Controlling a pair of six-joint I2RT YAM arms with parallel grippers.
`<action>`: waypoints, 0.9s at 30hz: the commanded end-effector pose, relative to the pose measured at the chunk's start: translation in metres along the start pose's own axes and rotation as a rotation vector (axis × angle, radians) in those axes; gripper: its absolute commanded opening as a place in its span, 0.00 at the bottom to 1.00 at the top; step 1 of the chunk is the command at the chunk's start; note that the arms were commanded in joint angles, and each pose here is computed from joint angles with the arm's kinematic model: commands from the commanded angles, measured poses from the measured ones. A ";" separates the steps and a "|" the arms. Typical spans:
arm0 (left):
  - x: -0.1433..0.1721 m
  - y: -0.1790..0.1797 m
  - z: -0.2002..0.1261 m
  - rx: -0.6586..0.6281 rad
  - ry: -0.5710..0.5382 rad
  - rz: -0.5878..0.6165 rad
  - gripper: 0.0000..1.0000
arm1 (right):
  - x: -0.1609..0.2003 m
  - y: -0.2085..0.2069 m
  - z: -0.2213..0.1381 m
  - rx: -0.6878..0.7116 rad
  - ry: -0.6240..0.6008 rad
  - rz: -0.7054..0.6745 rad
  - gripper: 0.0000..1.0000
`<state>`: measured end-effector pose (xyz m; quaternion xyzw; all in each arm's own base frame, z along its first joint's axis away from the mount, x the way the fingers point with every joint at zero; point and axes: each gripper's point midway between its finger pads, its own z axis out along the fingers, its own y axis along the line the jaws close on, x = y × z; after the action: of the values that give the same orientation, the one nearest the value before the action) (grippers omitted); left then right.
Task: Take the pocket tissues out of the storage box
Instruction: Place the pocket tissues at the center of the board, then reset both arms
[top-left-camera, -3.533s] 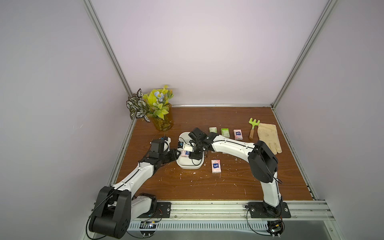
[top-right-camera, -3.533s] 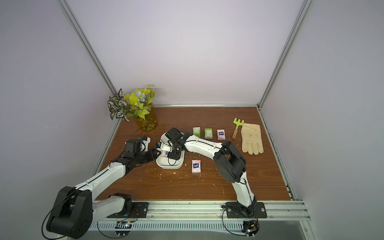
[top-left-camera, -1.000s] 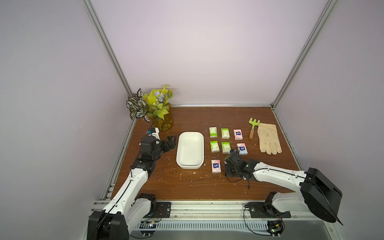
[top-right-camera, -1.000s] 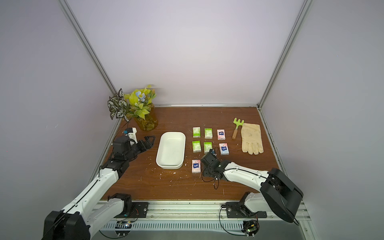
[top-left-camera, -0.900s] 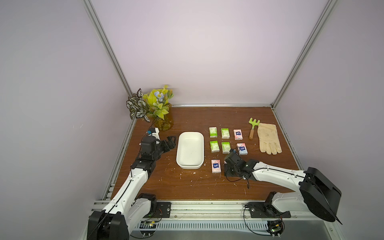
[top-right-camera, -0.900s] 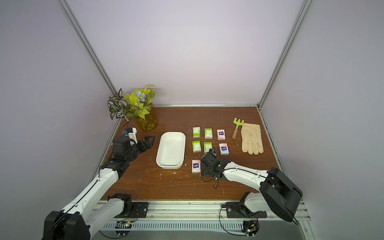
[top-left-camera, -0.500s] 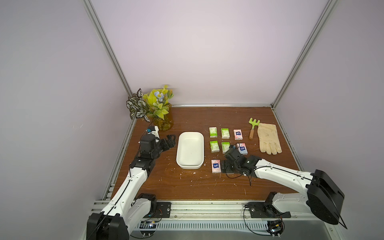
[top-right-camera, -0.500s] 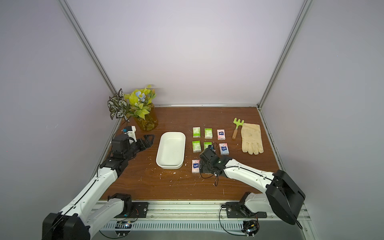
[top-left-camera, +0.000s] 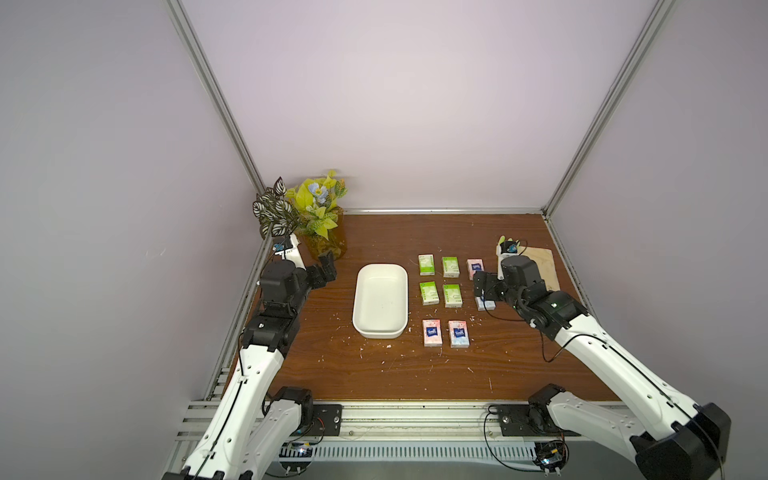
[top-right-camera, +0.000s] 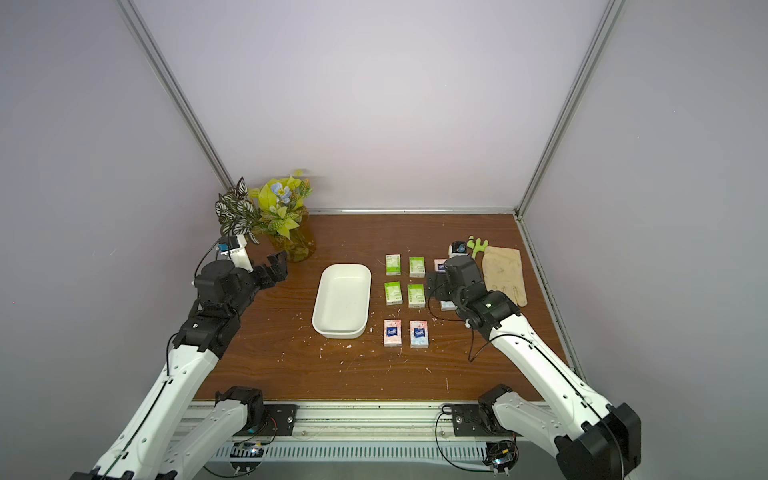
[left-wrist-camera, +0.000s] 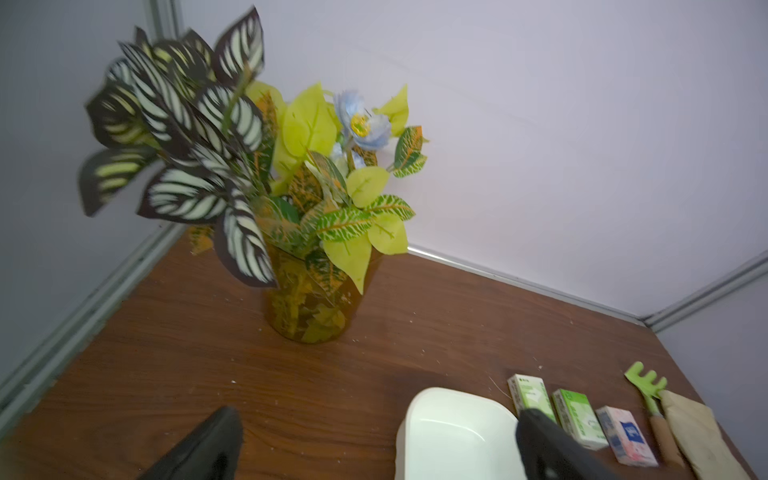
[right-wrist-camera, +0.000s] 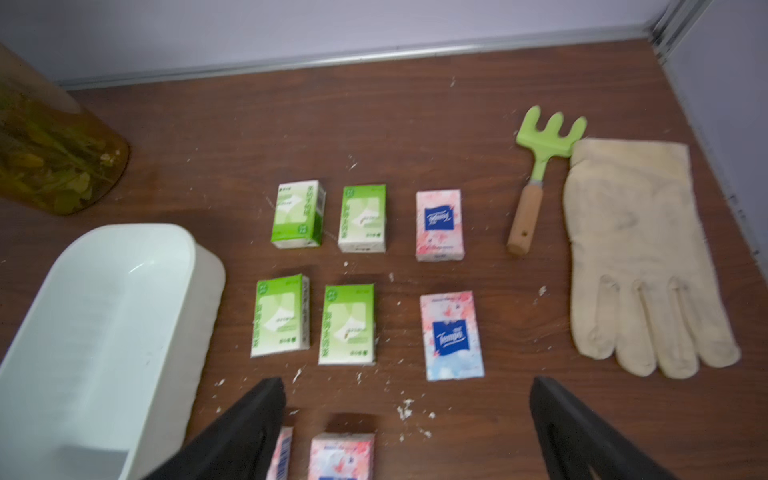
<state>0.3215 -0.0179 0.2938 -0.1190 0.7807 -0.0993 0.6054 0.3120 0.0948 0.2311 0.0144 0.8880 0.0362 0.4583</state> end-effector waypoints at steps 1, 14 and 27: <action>-0.023 0.030 -0.015 -0.172 -0.103 0.075 0.99 | -0.037 -0.025 -0.007 0.065 -0.146 -0.079 0.99; -0.025 0.084 -0.058 -0.432 -0.337 0.120 0.99 | 0.019 -0.147 0.044 0.261 -0.312 0.113 0.99; 0.028 0.101 -0.028 -0.463 -0.265 0.156 0.99 | 0.041 -0.159 0.068 0.267 -0.534 0.075 0.99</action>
<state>0.2785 0.0662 0.2476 -0.2023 0.7122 0.1364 0.6582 0.3302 -0.0633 0.0975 0.1368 0.8029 -0.0839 0.5741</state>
